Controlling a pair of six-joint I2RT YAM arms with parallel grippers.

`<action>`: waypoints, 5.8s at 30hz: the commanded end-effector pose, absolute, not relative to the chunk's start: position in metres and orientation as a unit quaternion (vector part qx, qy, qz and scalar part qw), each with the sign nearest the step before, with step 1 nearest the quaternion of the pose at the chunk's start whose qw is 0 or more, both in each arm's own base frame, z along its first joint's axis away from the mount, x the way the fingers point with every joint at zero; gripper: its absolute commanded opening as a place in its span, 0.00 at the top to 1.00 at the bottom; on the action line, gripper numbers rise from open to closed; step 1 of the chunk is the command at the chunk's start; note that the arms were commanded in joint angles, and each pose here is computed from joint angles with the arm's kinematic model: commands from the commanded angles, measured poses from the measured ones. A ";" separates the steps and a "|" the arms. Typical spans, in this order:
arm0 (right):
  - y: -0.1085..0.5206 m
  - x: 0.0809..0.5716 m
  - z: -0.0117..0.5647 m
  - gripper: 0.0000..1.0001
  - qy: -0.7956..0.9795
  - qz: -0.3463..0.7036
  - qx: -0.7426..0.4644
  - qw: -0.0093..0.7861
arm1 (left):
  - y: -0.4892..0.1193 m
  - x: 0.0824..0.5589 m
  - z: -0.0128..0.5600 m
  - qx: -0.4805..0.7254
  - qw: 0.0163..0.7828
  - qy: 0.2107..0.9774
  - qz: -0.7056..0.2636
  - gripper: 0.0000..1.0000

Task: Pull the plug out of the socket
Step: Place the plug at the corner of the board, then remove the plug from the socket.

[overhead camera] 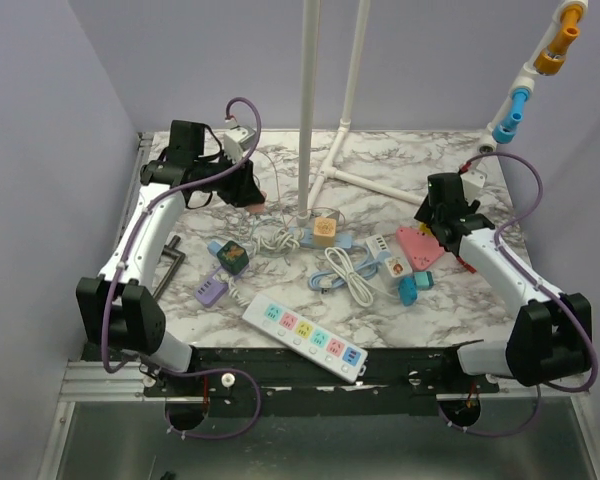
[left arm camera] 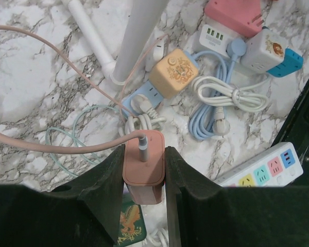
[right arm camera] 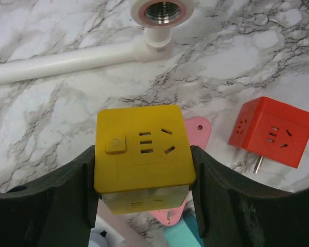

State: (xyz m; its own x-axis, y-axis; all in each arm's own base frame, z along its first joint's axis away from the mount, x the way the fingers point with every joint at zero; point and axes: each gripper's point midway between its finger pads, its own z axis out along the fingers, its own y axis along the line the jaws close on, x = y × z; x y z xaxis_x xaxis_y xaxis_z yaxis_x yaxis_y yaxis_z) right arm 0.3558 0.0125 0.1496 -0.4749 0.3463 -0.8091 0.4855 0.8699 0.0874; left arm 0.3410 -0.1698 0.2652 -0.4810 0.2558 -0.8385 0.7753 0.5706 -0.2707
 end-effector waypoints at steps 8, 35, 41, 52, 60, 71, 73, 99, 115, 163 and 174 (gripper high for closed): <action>-0.023 0.377 0.146 0.99 0.827 -0.106 0.293 0.469 | -0.154 0.401 0.205 0.317 0.321 0.849 -0.275 0.95; -0.128 0.382 0.082 0.96 0.793 -0.218 0.407 0.398 | -0.154 0.339 0.230 0.359 0.277 0.836 -0.309 0.02; -0.126 0.373 0.090 0.43 0.789 -0.211 0.418 0.398 | -0.145 0.291 0.264 0.378 0.283 0.819 -0.325 0.02; -0.074 0.364 0.174 0.00 0.790 -0.114 0.364 0.480 | -0.118 0.253 0.292 0.353 0.330 0.828 -0.283 0.02; 0.045 0.344 0.240 0.00 0.803 -0.072 0.220 0.549 | -0.088 0.245 0.280 0.325 0.362 0.849 -0.206 0.02; 0.319 0.253 0.219 0.03 0.825 0.045 -0.120 0.551 | -0.017 0.244 0.230 0.264 0.342 0.883 -0.182 0.02; 0.365 0.233 0.202 0.04 0.819 0.079 -0.182 0.538 | -0.005 0.239 0.217 0.248 0.322 0.892 -0.199 0.01; 0.535 0.209 0.103 0.12 0.802 0.379 -0.330 0.324 | 0.016 0.219 0.208 0.227 0.345 0.892 -0.185 0.01; 0.533 0.208 0.055 0.23 0.825 0.383 -0.289 0.300 | 0.011 0.217 0.218 0.233 0.363 0.884 -0.179 0.02; 0.513 0.230 0.216 0.99 0.667 0.566 -0.170 0.454 | -0.046 0.226 0.194 0.208 0.311 0.817 -0.438 0.02; 0.499 0.273 0.226 0.99 0.653 0.543 -0.101 0.519 | -0.043 0.229 0.179 0.164 0.248 0.826 -0.479 0.02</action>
